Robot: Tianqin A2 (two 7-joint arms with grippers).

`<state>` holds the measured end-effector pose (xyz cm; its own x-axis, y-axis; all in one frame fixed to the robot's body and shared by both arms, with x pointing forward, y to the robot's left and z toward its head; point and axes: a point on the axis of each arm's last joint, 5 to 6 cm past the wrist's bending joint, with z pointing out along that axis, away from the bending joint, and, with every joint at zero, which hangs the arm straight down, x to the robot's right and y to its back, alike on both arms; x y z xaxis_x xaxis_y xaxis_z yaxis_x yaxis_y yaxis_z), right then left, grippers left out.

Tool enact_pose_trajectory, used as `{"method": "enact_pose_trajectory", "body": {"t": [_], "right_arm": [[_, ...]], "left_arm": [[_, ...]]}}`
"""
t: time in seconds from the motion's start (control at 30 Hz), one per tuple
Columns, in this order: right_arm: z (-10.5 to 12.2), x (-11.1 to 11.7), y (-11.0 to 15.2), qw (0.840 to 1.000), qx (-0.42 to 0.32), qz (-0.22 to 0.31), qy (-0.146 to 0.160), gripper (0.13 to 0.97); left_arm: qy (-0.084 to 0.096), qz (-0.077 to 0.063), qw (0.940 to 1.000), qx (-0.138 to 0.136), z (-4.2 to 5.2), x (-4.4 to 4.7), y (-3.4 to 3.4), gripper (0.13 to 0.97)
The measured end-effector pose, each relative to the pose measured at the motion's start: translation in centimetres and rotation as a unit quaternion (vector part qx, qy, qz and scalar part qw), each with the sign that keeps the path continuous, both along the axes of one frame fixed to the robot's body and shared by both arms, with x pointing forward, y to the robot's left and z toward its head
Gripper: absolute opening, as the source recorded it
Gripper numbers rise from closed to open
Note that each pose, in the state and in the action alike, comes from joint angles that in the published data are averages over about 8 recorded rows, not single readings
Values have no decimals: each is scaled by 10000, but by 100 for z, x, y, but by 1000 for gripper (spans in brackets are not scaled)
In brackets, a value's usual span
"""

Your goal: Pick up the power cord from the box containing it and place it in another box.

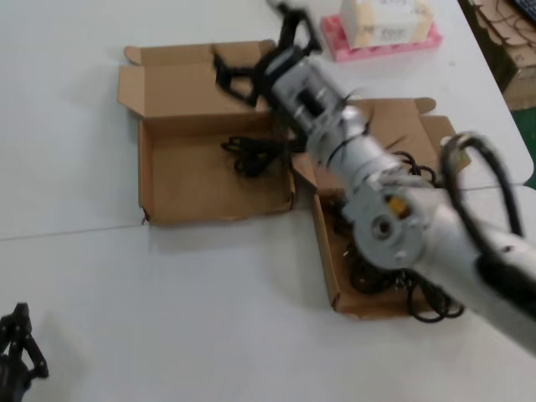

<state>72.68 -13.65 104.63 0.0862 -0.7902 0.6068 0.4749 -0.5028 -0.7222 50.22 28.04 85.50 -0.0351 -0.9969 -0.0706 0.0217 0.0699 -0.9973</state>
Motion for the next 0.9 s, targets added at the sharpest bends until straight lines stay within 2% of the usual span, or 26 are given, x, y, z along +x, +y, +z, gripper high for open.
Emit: {"method": "enact_pose_trajectory", "body": {"t": [0.1, 0.17, 0.3, 0.4, 0.53, 0.7, 0.9], "right_arm": [[239, -105, -106, 9989, 370, 115, -281, 653], [366, -184, -167, 9972, 552, 191, -460, 674], [449, -280, -222, 9950, 749, 279, -595, 759], [399, -303, -225, 9946, 851, 306, -516, 823], [276, -339, -225, 9934, 1050, 344, -317, 862], [95, -402, -237, 9900, 1356, 392, -29, 927], [-132, -496, -268, 9831, 1749, 430, 324, 951]], "left_arm": [[0, 0, 10000, 0, 0, 0, 0, 163], [0, 0, 10000, 0, 0, 0, 0, 163], [0, 0, 10000, 1, 0, 0, 0, 166], [0, 0, 10000, 1, 0, 0, 0, 172], [0, 0, 10000, 1, 0, 0, 0, 177], [0, 0, 10000, 0, 0, 0, 0, 224], [0, 0, 10000, 0, 0, 0, 0, 288]]}}
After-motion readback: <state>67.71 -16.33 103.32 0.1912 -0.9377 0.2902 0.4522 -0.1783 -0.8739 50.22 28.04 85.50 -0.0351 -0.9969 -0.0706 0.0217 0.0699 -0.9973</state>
